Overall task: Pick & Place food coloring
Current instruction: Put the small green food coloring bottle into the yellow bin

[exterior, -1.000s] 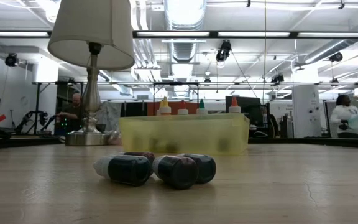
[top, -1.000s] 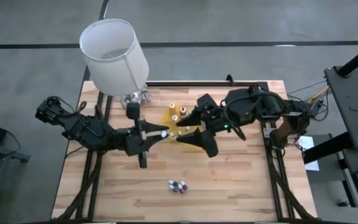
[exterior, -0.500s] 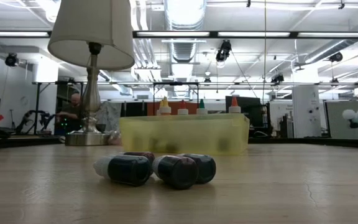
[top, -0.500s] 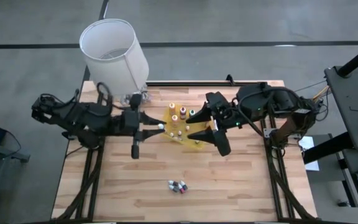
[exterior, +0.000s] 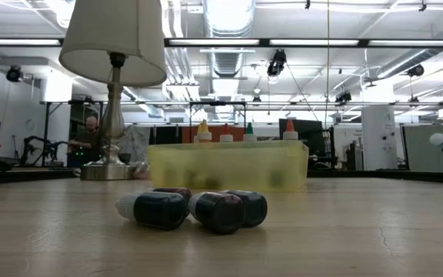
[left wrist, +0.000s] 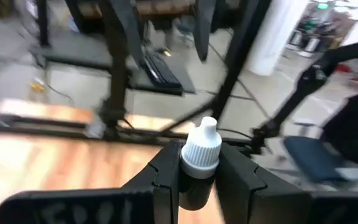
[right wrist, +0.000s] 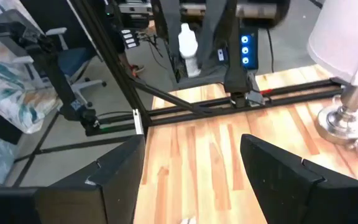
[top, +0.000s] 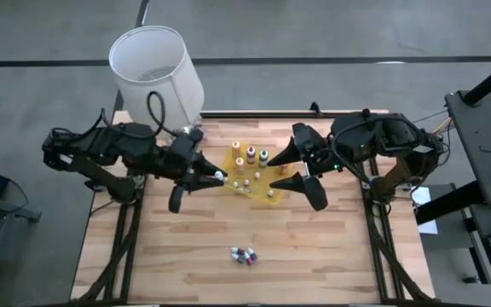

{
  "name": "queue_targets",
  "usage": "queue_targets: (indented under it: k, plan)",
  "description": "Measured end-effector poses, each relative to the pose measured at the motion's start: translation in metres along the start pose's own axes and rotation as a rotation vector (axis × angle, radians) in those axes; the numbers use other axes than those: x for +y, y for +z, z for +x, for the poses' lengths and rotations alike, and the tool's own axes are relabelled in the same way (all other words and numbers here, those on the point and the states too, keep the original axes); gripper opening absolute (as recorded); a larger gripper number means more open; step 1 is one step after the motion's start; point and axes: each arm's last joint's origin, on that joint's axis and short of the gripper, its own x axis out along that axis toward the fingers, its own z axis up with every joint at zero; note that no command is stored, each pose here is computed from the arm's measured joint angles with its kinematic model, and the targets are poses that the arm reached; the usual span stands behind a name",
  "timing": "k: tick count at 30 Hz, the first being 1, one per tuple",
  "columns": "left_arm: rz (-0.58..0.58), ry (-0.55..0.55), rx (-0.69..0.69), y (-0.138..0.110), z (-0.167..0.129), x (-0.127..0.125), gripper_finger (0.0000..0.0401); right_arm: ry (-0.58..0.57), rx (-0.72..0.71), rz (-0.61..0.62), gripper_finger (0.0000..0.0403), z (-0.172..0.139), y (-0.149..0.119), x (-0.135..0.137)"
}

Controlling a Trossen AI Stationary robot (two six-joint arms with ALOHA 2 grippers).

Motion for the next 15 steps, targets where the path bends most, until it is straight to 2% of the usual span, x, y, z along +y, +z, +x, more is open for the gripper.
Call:
queue_targets:
  k: [10,15]
  plan:
    - [-0.164,-0.155,0.179,-0.012,0.028,0.016,0.0055,0.049,0.046,-0.034,0.0254,-0.002,0.001,-0.009]
    - [-0.2,-0.226,0.276,-0.022,0.04,0.019,0.0055,0.043,0.088,-0.143,0.0252,-0.002,-0.003,-0.01]
